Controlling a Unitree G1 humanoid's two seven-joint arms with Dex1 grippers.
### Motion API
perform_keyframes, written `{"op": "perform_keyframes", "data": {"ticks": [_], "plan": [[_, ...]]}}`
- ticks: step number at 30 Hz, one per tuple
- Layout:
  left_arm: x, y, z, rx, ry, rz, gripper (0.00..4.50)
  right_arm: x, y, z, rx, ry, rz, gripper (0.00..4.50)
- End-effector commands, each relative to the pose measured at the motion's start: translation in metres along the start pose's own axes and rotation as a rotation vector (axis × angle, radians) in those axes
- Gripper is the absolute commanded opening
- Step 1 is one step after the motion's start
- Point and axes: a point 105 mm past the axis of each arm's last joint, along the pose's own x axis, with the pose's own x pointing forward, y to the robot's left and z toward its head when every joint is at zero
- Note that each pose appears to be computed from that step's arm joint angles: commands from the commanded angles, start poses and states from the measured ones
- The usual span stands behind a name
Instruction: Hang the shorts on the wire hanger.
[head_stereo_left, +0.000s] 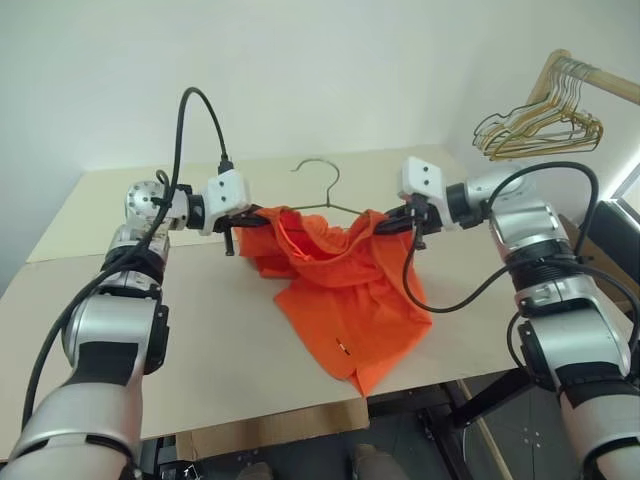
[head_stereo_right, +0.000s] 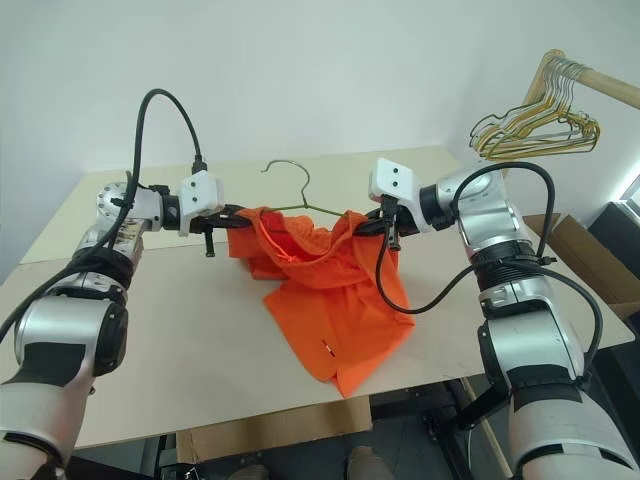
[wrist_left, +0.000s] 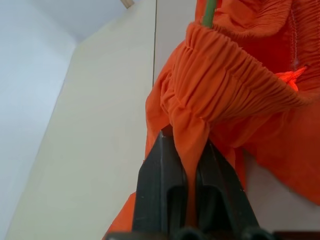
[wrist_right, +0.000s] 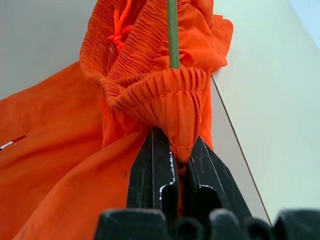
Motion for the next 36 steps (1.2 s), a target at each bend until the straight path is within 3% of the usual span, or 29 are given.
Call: {"op": "perform_keyframes", "data": {"ticks": [1, 5, 9, 12, 19, 29, 36], "plan": [[-0.012, 0.020, 0.014, 0.006, -0.033, 0.076, 0.82, -0.010, -0.006, 0.007, 0.014, -0.014, -0.049, 0.00], [-0.016, 0.032, 0.020, -0.018, -0.057, 0.145, 2.10, -0.014, -0.005, 0.006, 0.042, -0.024, -0.074, 0.00], [-0.043, 0.071, 0.031, -0.048, -0.069, 0.378, 3.46, -0.032, -0.009, 0.005, 0.158, -0.064, -0.144, 0.00], [-0.060, 0.082, 0.039, -0.082, -0.120, 0.433, 4.38, -0.047, -0.011, 0.003, 0.250, -0.091, -0.201, 0.00], [-0.082, 0.092, 0.049, -0.156, -0.281, 0.539, 4.45, -0.083, -0.004, -0.007, 0.430, -0.124, -0.378, 0.00], [-0.063, 0.064, 0.054, -0.151, -0.421, 0.424, 4.45, -0.102, 0.013, -0.010, 0.554, -0.184, -0.600, 0.00], [-0.056, 0.063, 0.066, -0.146, -0.469, 0.432, 4.45, -0.119, 0.010, -0.032, 0.765, -0.085, -0.875, 0.00]]}}
